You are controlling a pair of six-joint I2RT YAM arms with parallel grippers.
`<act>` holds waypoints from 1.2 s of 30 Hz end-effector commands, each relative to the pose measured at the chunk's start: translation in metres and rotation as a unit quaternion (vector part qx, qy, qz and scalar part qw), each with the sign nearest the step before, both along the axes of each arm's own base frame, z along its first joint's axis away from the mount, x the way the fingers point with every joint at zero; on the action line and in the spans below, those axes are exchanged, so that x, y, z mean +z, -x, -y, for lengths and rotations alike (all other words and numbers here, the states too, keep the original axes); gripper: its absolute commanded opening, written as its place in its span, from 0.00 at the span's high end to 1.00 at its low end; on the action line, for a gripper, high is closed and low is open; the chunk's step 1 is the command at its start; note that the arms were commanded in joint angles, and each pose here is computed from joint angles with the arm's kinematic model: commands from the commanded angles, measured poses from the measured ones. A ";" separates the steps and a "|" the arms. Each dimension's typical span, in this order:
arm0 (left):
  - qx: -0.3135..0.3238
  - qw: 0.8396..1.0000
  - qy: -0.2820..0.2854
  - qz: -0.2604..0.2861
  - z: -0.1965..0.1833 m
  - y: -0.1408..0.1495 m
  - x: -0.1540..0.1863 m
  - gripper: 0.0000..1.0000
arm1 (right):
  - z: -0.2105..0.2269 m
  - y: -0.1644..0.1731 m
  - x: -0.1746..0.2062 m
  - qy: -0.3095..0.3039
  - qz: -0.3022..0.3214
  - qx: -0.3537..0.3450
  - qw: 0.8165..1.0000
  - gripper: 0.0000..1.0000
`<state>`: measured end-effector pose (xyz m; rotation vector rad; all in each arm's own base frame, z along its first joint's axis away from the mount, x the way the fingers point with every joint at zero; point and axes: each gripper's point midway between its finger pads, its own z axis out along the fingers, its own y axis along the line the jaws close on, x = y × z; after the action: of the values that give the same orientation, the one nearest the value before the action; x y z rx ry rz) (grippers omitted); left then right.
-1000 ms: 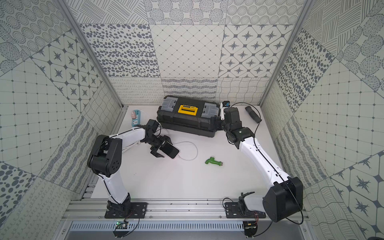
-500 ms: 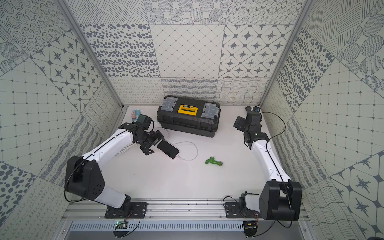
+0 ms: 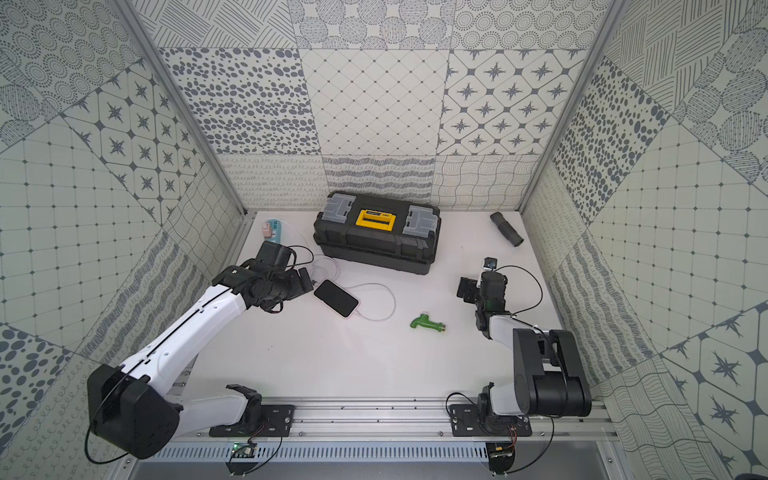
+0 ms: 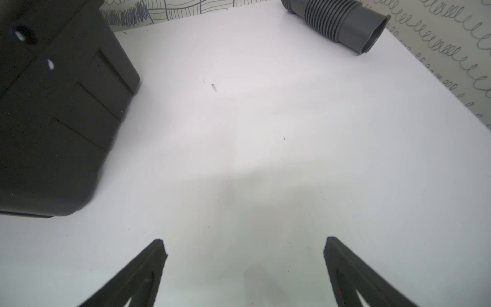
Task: Plug the charging cable into the phone
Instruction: Reset both arms
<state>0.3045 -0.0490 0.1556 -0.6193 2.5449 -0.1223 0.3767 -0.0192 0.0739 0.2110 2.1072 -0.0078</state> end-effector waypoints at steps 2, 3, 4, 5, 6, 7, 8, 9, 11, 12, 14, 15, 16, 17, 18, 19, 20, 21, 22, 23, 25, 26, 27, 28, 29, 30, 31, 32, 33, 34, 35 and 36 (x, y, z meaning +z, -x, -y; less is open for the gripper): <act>-0.052 0.973 -0.137 0.177 -0.028 -0.022 0.033 0.03 | -0.008 -0.022 0.051 0.009 0.144 0.031 0.989 0.03; -0.048 0.969 -0.149 0.191 -0.034 -0.021 0.034 0.03 | -0.013 -0.021 0.046 0.009 0.142 0.046 0.989 0.04; -0.053 0.963 -0.161 0.207 -0.036 -0.021 0.039 0.02 | -0.016 -0.021 0.045 0.008 0.146 0.053 0.988 0.03; -0.062 0.959 -0.175 0.215 -0.039 -0.020 0.037 0.02 | -0.015 -0.020 0.040 0.006 0.146 0.051 0.988 0.03; -0.074 0.953 -0.190 0.223 -0.040 -0.021 0.036 0.03 | -0.013 -0.021 0.039 0.004 0.152 0.047 0.987 0.03; -0.085 0.948 -0.205 0.228 -0.041 -0.022 0.034 0.03 | -0.013 -0.022 0.036 0.006 0.150 0.047 0.988 0.03; -0.096 0.942 -0.219 0.235 -0.042 -0.025 0.032 0.03 | -0.015 -0.024 0.036 0.006 0.145 0.052 0.988 0.03; -0.103 0.938 -0.229 0.240 -0.043 -0.028 0.028 0.03 | -0.016 -0.024 0.036 0.006 0.142 0.055 0.988 0.03; -0.114 0.932 -0.236 0.250 -0.044 -0.036 0.016 0.03 | -0.016 -0.024 0.035 0.005 0.140 0.055 0.989 0.03; -0.121 0.930 -0.234 0.255 -0.044 -0.042 0.007 0.03 | -0.016 -0.024 0.035 0.007 0.139 0.056 0.989 0.03; -0.110 0.929 -0.237 0.262 -0.051 -0.052 -0.008 0.03 | -0.016 -0.024 0.035 0.008 0.139 0.055 0.989 0.03; -0.102 0.929 -0.236 0.266 -0.055 -0.056 -0.012 0.03 | -0.016 -0.025 0.035 0.008 0.139 0.056 0.989 0.03; -0.098 0.930 -0.234 0.268 -0.058 -0.061 -0.017 0.03 | -0.016 -0.024 0.035 0.008 0.138 0.056 0.989 0.04; -0.098 0.929 -0.232 0.271 -0.059 -0.064 -0.021 0.03 | -0.016 -0.025 0.035 0.007 0.138 0.055 0.989 0.03; -0.096 0.929 -0.229 0.276 -0.061 -0.068 -0.025 0.03 | -0.016 -0.025 0.035 0.008 0.137 0.056 0.989 0.03; -0.098 0.929 -0.223 0.278 -0.061 -0.073 -0.031 0.03 | -0.017 -0.025 0.035 0.007 0.136 0.056 0.989 0.03; -0.105 0.927 -0.221 0.285 -0.060 -0.078 -0.032 0.03 | -0.017 -0.025 0.035 0.007 0.136 0.056 0.989 0.03; -0.116 0.926 -0.224 0.282 -0.059 -0.082 -0.038 0.03 | -0.017 -0.025 0.035 0.007 0.135 0.056 0.989 0.04; -0.121 0.924 -0.224 0.285 -0.059 -0.086 -0.041 0.03 | -0.017 -0.025 0.035 0.007 0.135 0.056 0.989 0.04; -0.130 0.923 -0.222 0.286 -0.057 -0.088 -0.047 0.03 | -0.016 -0.025 0.034 0.007 0.134 0.056 0.989 0.03; -0.144 0.921 -0.215 0.293 -0.052 -0.091 -0.055 0.03 | -0.016 -0.025 0.034 0.007 0.133 0.056 0.990 0.04; -0.153 0.919 -0.211 0.295 -0.050 -0.091 -0.061 0.03 | -0.017 -0.025 0.034 0.007 0.132 0.057 0.990 0.03; -0.162 0.916 -0.208 0.302 -0.046 -0.090 -0.066 0.03 | -0.017 -0.025 0.034 0.007 0.132 0.058 0.990 0.03; -0.172 0.910 -0.207 0.315 -0.042 -0.091 -0.069 0.03 | -0.018 -0.025 0.034 0.007 0.131 0.059 0.990 0.04; -0.185 0.904 -0.208 0.324 -0.038 -0.091 -0.072 0.03 | -0.018 -0.025 0.034 0.007 0.132 0.059 0.989 0.03; -0.187 0.907 -0.199 0.321 -0.036 -0.092 -0.070 0.03 | -0.018 -0.025 0.035 0.007 0.132 0.059 0.989 0.03; -0.193 0.913 -0.193 0.304 -0.035 -0.092 -0.075 0.03 | -0.018 -0.025 0.035 0.007 0.133 0.059 0.989 0.03; -0.193 0.910 -0.198 0.309 -0.036 -0.093 -0.075 0.03 | -0.017 -0.025 0.034 0.008 0.133 0.059 0.989 0.03; -0.178 0.912 -0.200 0.310 -0.041 -0.094 -0.073 0.03 | -0.017 -0.025 0.035 0.008 0.134 0.059 0.989 0.03; -0.176 0.916 -0.198 0.301 -0.042 -0.092 -0.075 0.03 | -0.017 -0.026 0.035 0.009 0.135 0.059 0.989 0.03; -0.179 0.913 -0.203 0.305 -0.042 -0.093 -0.075 0.03 | -0.017 -0.026 0.035 0.009 0.135 0.057 0.989 0.03; -0.178 0.912 -0.203 0.307 -0.042 -0.094 -0.074 0.03 | -0.017 -0.026 0.035 0.011 0.136 0.057 0.989 0.03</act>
<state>0.3751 0.0025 0.0430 -0.0114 2.1369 0.1229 0.3964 -0.0030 0.0940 0.0932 1.8993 0.0716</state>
